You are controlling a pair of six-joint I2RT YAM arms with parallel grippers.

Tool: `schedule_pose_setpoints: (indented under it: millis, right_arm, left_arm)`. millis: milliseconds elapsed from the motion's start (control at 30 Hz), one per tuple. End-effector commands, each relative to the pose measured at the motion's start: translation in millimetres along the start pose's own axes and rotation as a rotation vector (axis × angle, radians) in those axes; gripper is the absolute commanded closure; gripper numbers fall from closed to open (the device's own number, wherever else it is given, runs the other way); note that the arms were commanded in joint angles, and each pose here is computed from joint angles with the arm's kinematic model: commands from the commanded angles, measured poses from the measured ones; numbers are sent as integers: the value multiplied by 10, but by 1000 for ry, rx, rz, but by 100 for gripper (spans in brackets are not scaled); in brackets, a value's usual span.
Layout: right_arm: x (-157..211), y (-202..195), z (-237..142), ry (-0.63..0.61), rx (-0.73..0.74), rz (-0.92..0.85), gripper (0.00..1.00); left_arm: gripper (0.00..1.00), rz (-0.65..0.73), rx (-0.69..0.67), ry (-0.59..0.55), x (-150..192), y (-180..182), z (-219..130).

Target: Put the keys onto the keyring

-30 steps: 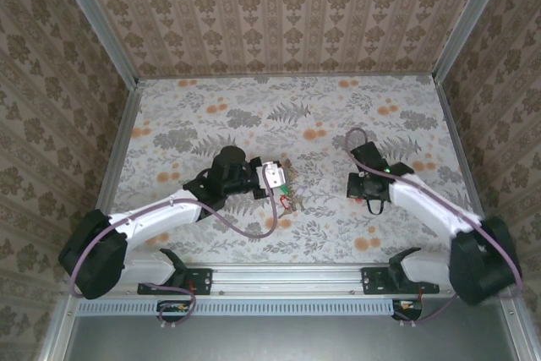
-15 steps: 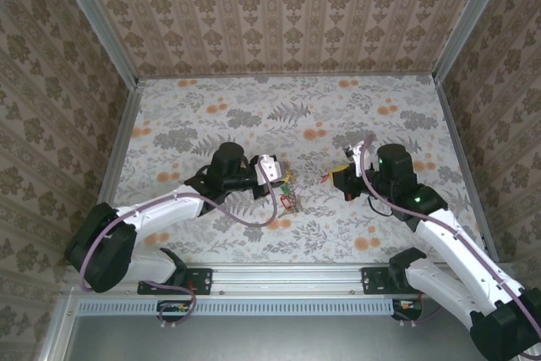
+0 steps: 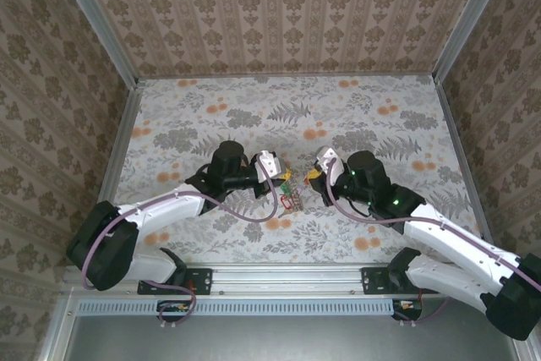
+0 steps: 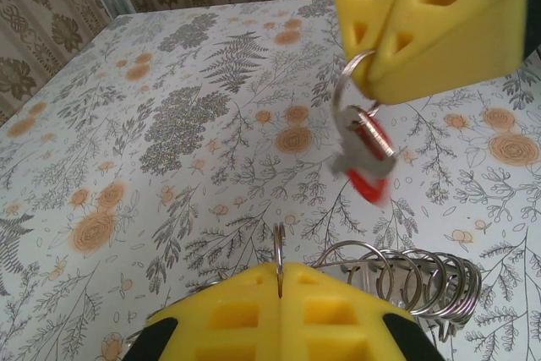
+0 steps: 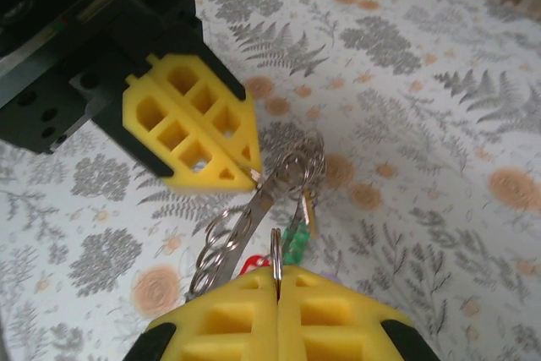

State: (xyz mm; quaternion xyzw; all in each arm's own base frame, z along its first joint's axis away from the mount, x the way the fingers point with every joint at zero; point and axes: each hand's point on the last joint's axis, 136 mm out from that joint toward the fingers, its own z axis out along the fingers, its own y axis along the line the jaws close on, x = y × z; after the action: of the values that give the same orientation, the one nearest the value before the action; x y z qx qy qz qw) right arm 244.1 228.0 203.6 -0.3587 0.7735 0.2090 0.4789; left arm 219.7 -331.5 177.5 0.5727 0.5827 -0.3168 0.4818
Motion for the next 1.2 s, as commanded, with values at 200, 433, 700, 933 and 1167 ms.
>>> schedule_pose_setpoints:
  millis: [200, 433, 700, 933, 1167]
  right_arm:
    - [-271, -28, 190, -60, 27, -110, 100]
    - [-300, 79, 244, -84, -34, -90, 100]
    - [-239, 152, 278, -58, -79, -62, 100]
    - [-267, -8, 375, -66, 21, -8, 100]
    - [-309, -199, 358, -105, 136, 46, 100]
  left_arm:
    - [100, 0, 1, -83, -294, 104, 18]
    - [100, -31, -34, -67, -266, 177, 36]
    - [100, -35, -43, -73, -281, 196, 37]
    - [100, -12, -7, -110, -339, 121, 25]
    - [100, 11, 19, -124, -362, 69, 16]
